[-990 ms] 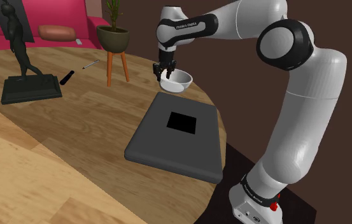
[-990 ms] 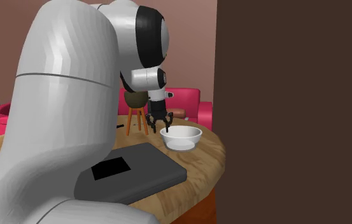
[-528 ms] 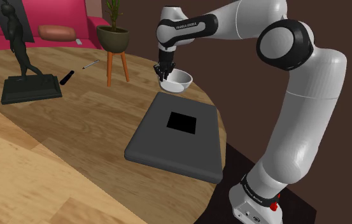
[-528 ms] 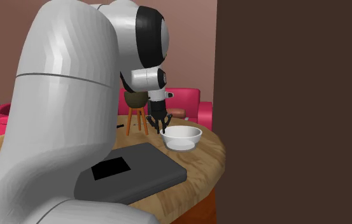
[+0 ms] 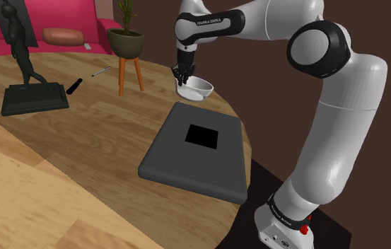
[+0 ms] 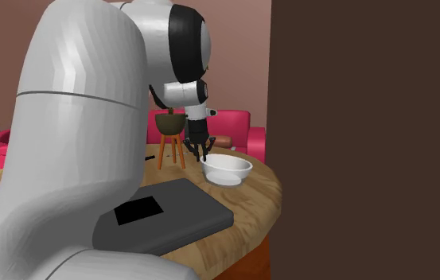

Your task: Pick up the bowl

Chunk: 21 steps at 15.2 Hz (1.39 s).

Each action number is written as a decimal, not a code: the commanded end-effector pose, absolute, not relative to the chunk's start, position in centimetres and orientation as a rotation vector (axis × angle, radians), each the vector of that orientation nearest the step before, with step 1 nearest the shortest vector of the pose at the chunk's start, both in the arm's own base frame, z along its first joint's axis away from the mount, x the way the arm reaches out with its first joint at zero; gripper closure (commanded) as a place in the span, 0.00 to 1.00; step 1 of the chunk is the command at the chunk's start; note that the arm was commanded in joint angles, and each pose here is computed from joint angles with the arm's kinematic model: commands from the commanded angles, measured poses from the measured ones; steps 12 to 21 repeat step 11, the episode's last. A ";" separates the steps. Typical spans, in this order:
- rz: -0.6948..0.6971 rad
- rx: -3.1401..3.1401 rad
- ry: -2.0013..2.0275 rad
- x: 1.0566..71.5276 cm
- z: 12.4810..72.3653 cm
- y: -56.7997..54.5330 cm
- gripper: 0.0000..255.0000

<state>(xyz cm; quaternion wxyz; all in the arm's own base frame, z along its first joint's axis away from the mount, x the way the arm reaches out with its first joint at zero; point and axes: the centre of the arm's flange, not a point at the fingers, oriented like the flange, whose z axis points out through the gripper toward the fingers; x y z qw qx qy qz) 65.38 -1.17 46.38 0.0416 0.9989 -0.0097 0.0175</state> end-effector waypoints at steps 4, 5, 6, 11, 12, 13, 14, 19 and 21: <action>0.055 3.058 -0.029 65.4 49.1 -1.1 1.00; 0.055 3.058 -0.029 65.4 49.7 -1.1 1.00; 0.055 3.058 -0.029 65.4 50.2 -1.1 1.00; 0.055 3.058 -0.029 65.4 51.9 -1.1 1.00; 0.055 3.058 -0.029 65.4 51.9 -1.1 1.00; 0.055 3.058 -0.029 65.4 51.9 -1.1 1.00; 0.055 3.058 -0.029 65.4 51.9 -1.1 1.00; 0.055 3.058 -0.029 65.4 51.9 -1.1 1.00; 0.055 3.058 -0.029 65.4 51.9 -1.1 1.00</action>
